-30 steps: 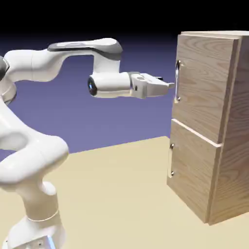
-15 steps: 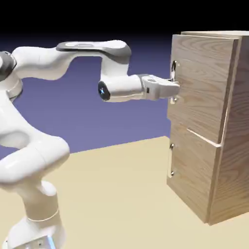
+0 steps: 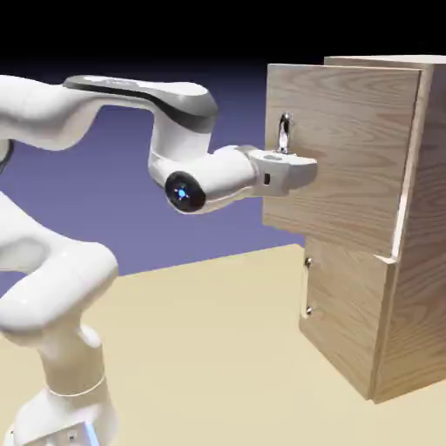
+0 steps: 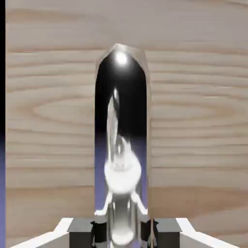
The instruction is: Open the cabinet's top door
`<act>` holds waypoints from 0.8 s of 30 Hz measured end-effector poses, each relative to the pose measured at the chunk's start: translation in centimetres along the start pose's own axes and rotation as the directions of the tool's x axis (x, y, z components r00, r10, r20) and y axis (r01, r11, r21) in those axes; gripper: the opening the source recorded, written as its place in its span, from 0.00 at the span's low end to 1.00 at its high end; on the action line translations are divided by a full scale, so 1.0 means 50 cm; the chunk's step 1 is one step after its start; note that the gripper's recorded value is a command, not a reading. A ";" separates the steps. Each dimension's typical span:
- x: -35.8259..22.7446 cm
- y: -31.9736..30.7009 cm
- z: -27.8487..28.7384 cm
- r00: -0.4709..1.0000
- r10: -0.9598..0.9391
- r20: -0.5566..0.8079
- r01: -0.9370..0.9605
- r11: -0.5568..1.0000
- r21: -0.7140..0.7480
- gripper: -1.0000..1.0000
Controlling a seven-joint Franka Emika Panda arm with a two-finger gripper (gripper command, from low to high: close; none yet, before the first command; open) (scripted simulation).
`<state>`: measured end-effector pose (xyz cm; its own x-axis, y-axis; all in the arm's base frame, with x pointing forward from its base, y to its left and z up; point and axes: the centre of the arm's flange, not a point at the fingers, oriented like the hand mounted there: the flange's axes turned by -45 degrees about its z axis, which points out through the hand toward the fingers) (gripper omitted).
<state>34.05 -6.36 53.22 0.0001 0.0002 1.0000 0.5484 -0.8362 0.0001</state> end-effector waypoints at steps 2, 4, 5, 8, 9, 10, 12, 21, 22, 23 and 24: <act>0.000 0.017 -0.025 1.000 0.000 0.000 0.000 0.998 0.057 0.00; 0.000 0.036 -0.049 1.000 0.000 0.000 0.000 0.993 0.114 0.00; 0.000 0.046 -0.060 1.000 0.000 0.000 0.000 0.990 0.143 0.00; 0.000 0.079 -0.095 1.000 0.000 0.000 0.000 0.973 0.232 0.00; 0.000 0.091 -0.106 1.000 0.000 0.000 0.000 0.965 0.262 0.00; 0.000 0.104 -0.117 1.000 0.000 0.000 0.000 0.956 0.293 0.00; 0.000 0.131 -0.138 1.000 0.000 0.000 0.000 0.935 0.355 0.00; 0.000 0.264 -0.209 1.000 0.000 0.000 0.000 0.798 0.603 0.00; 0.000 0.278 -0.214 1.000 0.000 0.000 0.000 0.780 0.626 0.00; 0.000 0.293 -0.218 1.000 0.000 0.000 0.000 0.761 0.648 0.00; 0.000 0.307 -0.222 1.000 0.000 0.000 0.000 0.743 0.669 0.00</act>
<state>33.18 -25.27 53.21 -0.0001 0.0002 1.0000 0.9671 -0.2543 0.0001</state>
